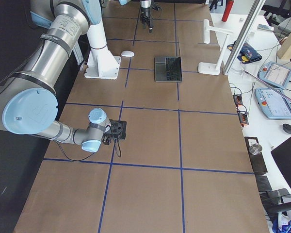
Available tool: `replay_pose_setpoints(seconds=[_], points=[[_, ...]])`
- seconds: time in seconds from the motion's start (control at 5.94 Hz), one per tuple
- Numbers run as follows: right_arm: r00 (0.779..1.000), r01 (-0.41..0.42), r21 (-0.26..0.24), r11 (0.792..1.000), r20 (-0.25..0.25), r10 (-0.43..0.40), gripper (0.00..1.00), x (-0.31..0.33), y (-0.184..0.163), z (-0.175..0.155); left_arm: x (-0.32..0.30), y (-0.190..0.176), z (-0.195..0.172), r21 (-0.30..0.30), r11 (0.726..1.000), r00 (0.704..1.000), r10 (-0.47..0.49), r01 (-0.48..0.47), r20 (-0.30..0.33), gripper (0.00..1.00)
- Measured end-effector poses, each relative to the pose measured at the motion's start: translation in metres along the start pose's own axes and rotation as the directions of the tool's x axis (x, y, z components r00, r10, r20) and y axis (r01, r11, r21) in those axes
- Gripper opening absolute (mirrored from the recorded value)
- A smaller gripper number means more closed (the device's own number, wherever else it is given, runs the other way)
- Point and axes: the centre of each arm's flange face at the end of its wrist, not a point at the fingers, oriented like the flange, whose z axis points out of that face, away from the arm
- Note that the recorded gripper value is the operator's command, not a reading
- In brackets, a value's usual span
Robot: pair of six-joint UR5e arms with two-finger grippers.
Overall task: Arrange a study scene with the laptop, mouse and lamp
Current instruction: 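Grasp the dark grey mouse pad with the right gripper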
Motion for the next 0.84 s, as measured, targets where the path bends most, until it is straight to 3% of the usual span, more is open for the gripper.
replay_pose_setpoints(seconds=[0.17, 0.34, 0.84], points=[[1.0, 0.0, 0.001, 1.0, 0.0, 0.0, 0.09, 0.0, 0.0, 0.0, 0.0, 0.0, 0.0, 0.0, 1.0, 1.0, 0.0, 0.0, 0.001, 1.0], [1.0, -0.001, 0.003, 1.0, 0.0, 0.001, 0.0, 0.0, -0.001, 0.0, -0.001, 0.0, 0.0, 0.0, 1.0, 1.0, 0.0, 0.0, 0.001, 1.0], [1.0, 0.0, 0.021, 1.0, 0.021, -0.001, 0.0, -0.01, -0.002, -0.006, -0.001, -0.001, 0.002, 0.001, 1.0, 1.0, -0.001, 0.001, 0.004, 1.0]])
